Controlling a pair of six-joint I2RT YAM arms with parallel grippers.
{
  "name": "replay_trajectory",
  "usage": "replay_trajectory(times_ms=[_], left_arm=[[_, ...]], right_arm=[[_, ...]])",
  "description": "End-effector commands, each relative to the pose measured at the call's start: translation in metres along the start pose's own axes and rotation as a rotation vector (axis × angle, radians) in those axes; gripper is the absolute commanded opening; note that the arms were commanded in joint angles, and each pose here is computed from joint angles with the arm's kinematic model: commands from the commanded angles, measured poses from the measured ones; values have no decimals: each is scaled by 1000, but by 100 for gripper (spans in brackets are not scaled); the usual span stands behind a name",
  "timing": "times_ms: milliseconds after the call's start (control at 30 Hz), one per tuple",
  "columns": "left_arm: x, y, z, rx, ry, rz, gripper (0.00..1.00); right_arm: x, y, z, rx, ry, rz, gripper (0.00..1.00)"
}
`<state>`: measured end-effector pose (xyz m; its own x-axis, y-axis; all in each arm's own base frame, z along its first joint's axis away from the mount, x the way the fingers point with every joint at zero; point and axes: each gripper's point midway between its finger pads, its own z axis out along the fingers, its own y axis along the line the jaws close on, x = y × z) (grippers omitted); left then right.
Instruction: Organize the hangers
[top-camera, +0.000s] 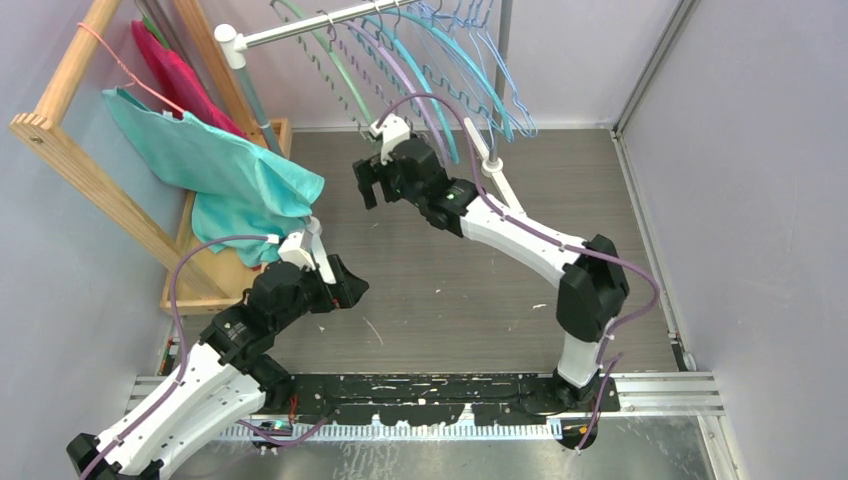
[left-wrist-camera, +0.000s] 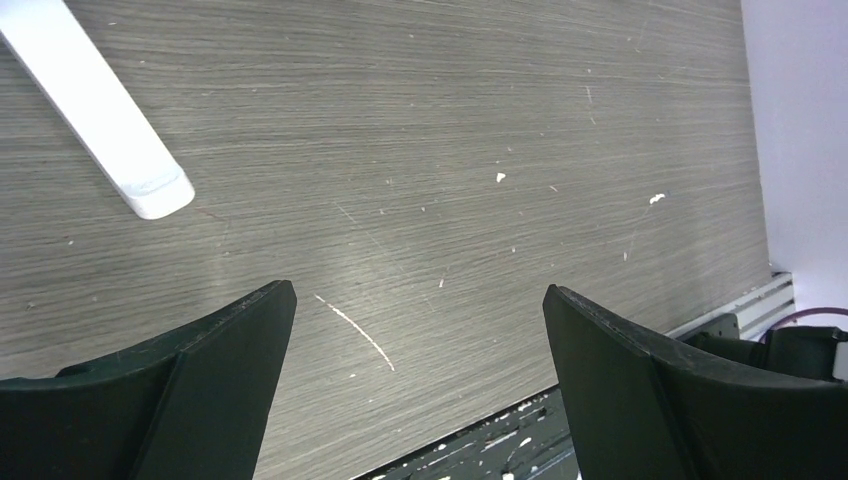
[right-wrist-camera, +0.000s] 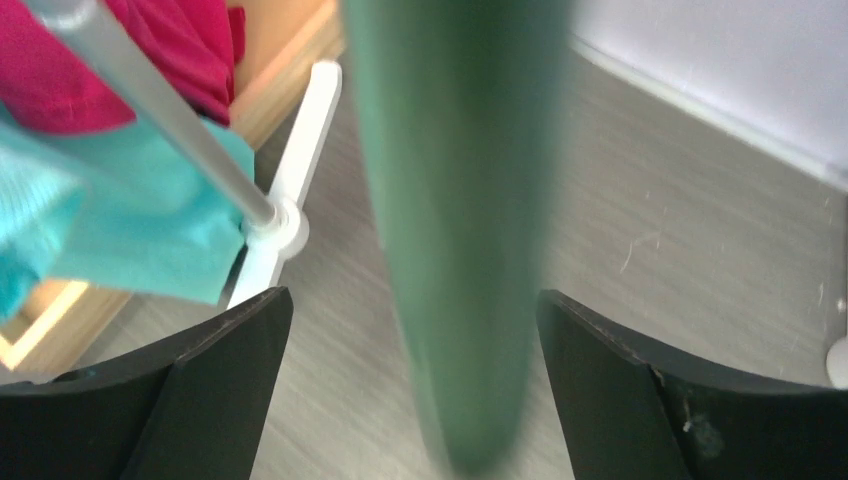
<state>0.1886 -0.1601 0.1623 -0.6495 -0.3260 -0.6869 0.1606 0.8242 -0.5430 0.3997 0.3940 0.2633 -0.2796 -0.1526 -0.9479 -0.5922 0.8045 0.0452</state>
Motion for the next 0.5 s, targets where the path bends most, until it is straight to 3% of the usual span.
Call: replay_trajectory(times_ms=[0, 133, 333, 467], left_arm=[[-11, 7, -1, -53, -39, 19, 98], [-8, 21, 0, -126, -32, 25, 98], [-1, 36, 2, -187, -13, 31, 98], [3, 41, 4, -213, -4, 39, 98]], right_arm=[[-46, -9, -55, 18, -162, 70, 100], [-3, -25, -84, 69, -118, 105, 100], [98, -57, -110, 205, 40, 117, 100], [128, -70, -128, 261, 72, 125, 100]])
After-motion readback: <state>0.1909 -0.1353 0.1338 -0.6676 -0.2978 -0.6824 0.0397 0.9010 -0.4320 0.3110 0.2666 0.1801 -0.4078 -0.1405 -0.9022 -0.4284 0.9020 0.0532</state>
